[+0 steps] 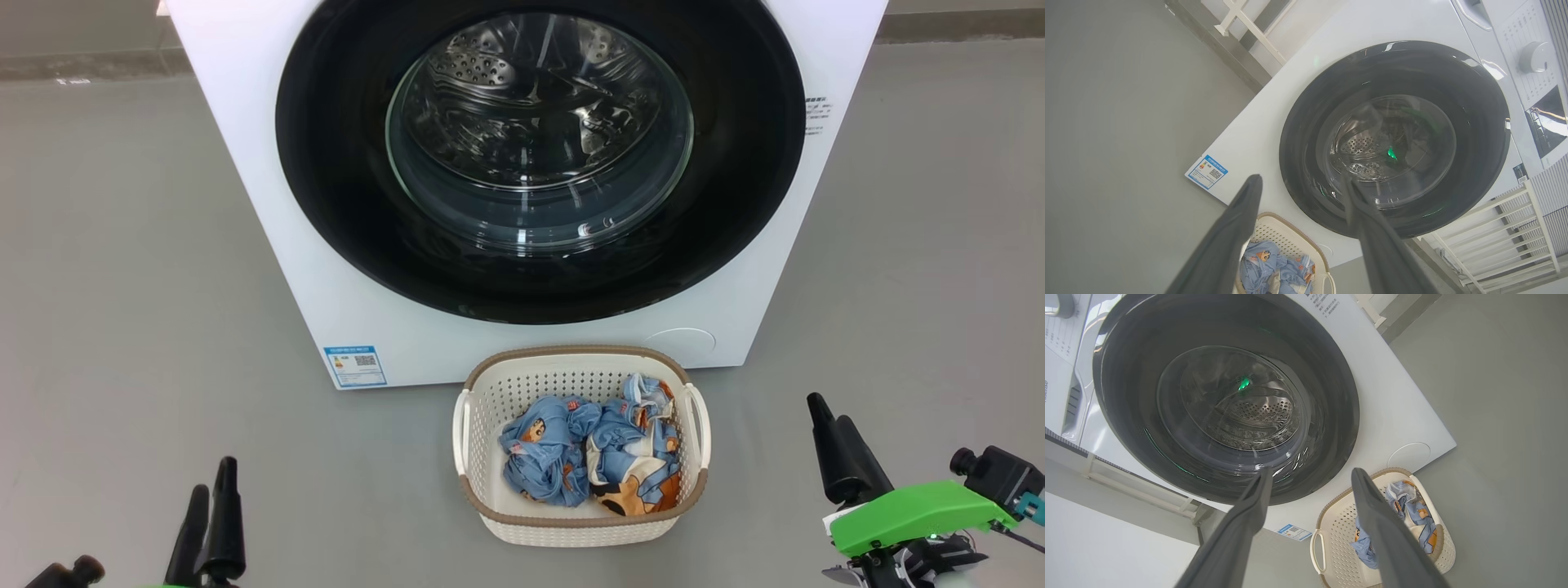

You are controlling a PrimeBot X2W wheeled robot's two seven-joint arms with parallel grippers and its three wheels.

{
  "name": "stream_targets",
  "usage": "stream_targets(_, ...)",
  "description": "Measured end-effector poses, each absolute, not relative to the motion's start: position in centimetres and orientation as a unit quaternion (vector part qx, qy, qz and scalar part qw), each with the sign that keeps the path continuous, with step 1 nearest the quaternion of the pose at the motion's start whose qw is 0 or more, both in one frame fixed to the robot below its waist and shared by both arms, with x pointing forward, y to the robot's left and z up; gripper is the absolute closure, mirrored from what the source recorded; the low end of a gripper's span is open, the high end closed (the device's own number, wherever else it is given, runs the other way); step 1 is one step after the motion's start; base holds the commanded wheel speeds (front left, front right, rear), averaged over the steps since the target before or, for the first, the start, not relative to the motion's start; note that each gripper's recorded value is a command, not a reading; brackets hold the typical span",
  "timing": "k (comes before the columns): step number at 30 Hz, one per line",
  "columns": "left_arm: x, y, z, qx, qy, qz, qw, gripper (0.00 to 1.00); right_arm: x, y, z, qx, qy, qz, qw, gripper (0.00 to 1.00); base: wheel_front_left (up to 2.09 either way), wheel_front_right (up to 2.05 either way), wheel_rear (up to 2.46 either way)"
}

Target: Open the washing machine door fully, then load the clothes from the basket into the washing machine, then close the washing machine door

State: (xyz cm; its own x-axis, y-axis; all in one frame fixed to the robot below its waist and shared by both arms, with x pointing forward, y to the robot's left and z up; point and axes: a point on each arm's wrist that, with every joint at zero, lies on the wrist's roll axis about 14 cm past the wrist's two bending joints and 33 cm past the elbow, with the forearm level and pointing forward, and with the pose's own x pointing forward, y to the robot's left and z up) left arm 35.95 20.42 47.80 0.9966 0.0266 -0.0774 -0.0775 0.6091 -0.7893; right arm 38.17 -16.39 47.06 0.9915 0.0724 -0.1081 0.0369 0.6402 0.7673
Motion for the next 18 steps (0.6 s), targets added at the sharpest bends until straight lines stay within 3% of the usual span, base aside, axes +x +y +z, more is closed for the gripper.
stream_targets(18, 36.0, 20.7, 49.1, -0.352, 0.005, 0.013, 0.936, 0.0, 38.8, -15.8, 48.4, 0.333, 0.041, 0.036, 0.941, 0.0, 0.0, 0.0, 0.0)
